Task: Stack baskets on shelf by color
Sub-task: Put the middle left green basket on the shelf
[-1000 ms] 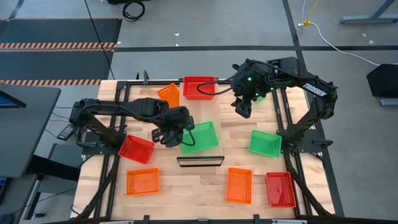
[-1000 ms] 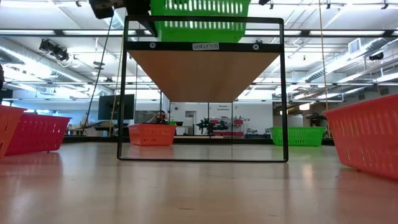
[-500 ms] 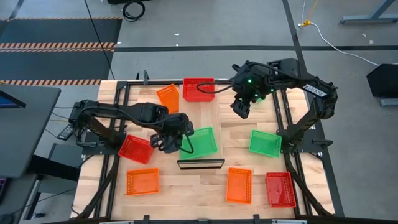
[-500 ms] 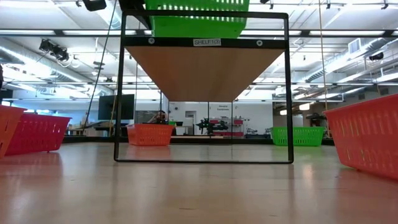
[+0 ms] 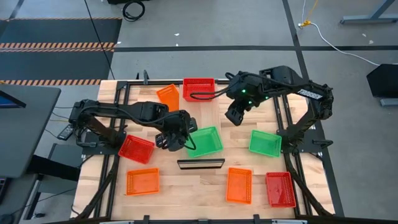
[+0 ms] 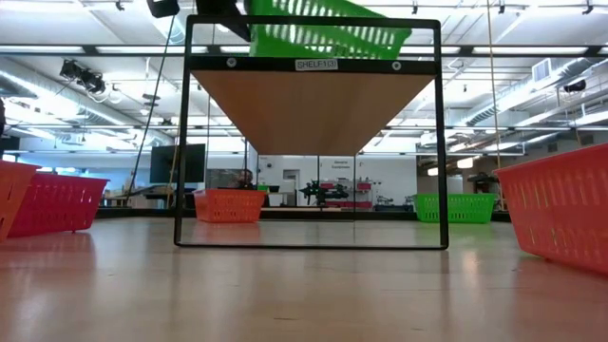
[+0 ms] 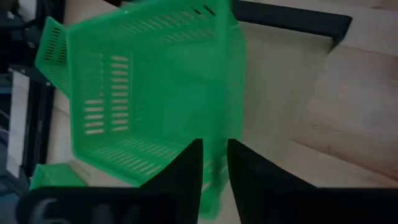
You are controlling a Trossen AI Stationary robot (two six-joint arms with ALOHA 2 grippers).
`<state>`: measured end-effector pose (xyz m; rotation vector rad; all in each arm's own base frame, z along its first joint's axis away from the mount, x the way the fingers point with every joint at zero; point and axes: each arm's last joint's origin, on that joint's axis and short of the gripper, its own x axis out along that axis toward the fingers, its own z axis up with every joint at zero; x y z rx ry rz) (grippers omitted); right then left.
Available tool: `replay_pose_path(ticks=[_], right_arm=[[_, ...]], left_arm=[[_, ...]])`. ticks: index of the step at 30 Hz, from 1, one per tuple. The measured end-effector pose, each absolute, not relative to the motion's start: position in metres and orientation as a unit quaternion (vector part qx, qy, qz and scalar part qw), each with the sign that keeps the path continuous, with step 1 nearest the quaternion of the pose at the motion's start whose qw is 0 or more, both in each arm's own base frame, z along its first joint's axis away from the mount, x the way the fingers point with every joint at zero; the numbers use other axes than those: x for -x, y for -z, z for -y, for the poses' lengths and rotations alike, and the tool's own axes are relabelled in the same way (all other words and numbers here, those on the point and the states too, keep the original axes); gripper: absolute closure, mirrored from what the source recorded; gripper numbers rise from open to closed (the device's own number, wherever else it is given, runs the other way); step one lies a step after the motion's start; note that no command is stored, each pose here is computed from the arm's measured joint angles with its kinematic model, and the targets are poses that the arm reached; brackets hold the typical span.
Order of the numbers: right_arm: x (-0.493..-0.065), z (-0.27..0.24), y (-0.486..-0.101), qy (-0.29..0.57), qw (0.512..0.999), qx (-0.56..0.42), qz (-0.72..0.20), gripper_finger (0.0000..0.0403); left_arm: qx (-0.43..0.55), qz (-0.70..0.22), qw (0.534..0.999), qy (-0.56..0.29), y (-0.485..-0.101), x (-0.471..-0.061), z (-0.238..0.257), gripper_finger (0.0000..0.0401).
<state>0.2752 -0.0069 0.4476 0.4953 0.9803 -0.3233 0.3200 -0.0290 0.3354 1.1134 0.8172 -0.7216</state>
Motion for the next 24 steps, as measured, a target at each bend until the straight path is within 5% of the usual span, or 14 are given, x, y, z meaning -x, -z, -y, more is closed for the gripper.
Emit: replay_pose_path(ticks=[15,24], right_arm=[[-0.297,-0.01,-0.395,0.132,0.819,-0.198,-0.522,0.0183],[-0.31,0.007,-0.352,0.171,0.815,-0.127,-0.538,0.0183]], left_arm=[[-0.508,-0.439,0.716,0.189,-0.342,-0.315,0.02,0.0282],[-0.451,-0.418,0.778,0.128,-0.37,-0.291,0.018,0.0284]])
